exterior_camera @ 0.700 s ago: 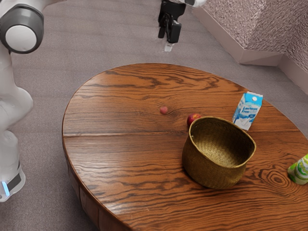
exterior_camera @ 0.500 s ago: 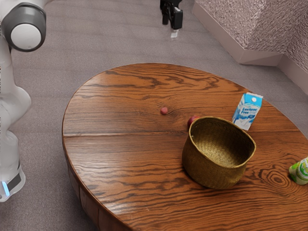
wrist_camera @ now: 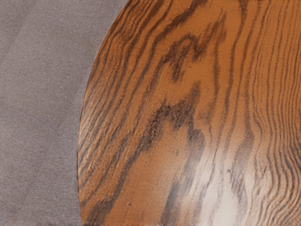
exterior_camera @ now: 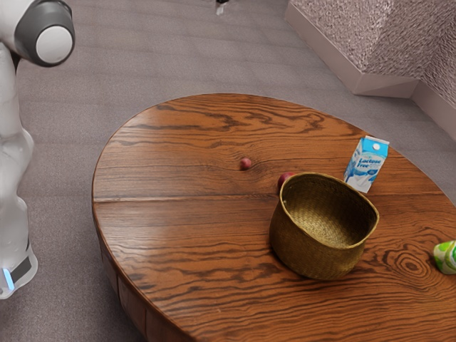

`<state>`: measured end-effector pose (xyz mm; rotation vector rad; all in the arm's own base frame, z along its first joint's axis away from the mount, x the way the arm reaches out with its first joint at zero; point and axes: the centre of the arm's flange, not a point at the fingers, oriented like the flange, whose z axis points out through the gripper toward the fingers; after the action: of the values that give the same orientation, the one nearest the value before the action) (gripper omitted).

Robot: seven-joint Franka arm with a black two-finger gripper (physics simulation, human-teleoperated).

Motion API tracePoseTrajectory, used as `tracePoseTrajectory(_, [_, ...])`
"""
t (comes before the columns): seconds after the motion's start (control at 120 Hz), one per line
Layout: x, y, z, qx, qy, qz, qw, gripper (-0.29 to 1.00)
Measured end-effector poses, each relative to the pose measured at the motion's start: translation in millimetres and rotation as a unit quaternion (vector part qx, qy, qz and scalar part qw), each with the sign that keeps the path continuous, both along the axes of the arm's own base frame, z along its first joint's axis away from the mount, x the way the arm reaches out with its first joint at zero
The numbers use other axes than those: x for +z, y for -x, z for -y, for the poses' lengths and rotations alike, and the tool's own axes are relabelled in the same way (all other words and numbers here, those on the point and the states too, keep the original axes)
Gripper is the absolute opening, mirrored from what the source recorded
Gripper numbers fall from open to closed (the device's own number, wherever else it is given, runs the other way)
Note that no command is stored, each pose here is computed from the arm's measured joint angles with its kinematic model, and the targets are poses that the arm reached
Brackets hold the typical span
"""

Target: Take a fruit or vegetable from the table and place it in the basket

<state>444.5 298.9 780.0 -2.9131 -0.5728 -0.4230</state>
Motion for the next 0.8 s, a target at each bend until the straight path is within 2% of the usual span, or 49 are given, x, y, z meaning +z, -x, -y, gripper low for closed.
tracePoseTrajectory(0.067, [44.9, 28.7, -11.7, 0.024, -0.030, 0.036, 0.999, 0.69])
tracePoseTrajectory(0.108, [34.3, 25.5, -33.9, 0.053, -0.038, 0.024, 0.998, 0.69])
tracePoseTrajectory(0.142, [0.9, -15.4, -29.5, 0.041, -0.025, 0.002, 0.999, 0.69])
tracePoseTrajectory(0.175, [-36.1, -85.8, 31.6, -0.027, -0.010, -0.019, 0.999, 0.69])
tracePoseTrajectory(0.2, [-64.5, -125.7, 73.4, -0.067, -0.001, -0.037, 0.997, 0.69])
tracePoseTrajectory(0.233, [-92.1, -154.2, 103.0, -0.095, 0.009, -0.053, 0.994, 0.68])
tracePoseTrajectory(0.275, [-112.3, -170.2, 117.7, -0.110, 0.020, -0.062, 0.992, 0.68])
tracePoseTrajectory(0.45, [-118.3, -182.4, 139.2, -0.143, 0.039, -0.050, 0.988, 0.68])
tracePoseTrajectory(0.8, [-121.4, -188.5, 150.6, -0.172, 0.042, -0.046, 0.983, 0.68])
